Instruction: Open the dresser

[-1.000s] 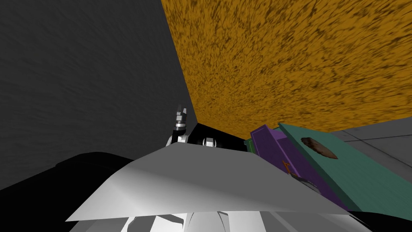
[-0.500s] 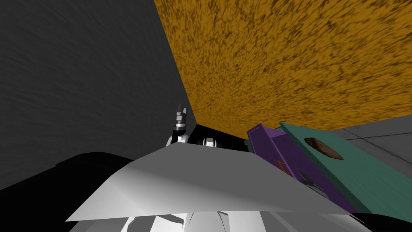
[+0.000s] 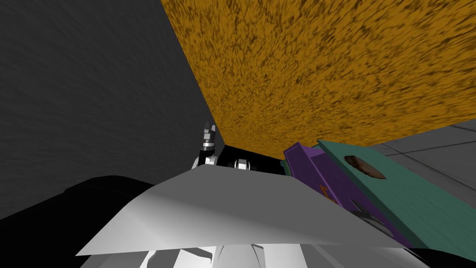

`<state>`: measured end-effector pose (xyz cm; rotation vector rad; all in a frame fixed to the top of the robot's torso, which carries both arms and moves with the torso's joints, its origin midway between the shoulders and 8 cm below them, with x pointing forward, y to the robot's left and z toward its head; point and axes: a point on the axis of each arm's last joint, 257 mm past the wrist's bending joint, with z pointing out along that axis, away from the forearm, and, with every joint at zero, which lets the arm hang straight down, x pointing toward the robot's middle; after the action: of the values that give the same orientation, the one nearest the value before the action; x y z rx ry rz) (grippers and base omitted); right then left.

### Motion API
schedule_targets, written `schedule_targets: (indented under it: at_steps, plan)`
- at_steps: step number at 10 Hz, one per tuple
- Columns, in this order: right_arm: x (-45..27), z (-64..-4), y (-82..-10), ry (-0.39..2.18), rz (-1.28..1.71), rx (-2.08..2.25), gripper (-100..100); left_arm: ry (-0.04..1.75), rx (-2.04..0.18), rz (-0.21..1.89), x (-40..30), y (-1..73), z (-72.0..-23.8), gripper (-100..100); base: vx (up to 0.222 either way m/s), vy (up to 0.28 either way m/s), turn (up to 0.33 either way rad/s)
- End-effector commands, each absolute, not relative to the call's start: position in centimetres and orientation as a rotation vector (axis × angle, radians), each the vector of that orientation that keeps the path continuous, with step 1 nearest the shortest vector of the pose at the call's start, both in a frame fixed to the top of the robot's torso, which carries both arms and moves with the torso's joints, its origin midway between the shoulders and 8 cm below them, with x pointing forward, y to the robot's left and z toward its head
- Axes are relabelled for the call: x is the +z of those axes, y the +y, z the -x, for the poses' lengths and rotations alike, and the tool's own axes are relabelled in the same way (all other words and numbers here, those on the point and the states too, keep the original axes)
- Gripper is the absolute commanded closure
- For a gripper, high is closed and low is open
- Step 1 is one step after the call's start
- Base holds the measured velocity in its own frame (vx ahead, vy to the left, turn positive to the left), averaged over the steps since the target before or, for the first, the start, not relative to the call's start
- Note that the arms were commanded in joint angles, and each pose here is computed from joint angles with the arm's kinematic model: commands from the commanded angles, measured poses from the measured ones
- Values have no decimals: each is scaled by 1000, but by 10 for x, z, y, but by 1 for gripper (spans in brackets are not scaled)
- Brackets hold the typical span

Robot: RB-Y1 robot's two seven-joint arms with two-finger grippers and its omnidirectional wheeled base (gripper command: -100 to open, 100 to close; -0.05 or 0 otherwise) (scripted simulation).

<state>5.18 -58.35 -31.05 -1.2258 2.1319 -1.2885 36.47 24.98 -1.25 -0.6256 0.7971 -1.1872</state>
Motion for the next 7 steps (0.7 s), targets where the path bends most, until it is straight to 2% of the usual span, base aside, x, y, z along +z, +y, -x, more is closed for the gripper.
schedule_targets:
  at_steps: [1, 2, 7]
  plan:
    - [-304, -51, -580, 2124, 1236, -1281, -100, 797, -1187, 626, -12, 250, -365, 0, 30, -4, -14]
    - [-303, -51, -580, 2122, 1234, -1283, 0, 797, -1187, 626, -12, 250, -365, 0, 7, 0, 4]
    - [-303, -51, -580, 2122, 1234, -1283, 0, 797, -1187, 626, -12, 250, -365, 0, 0, 0, 0]
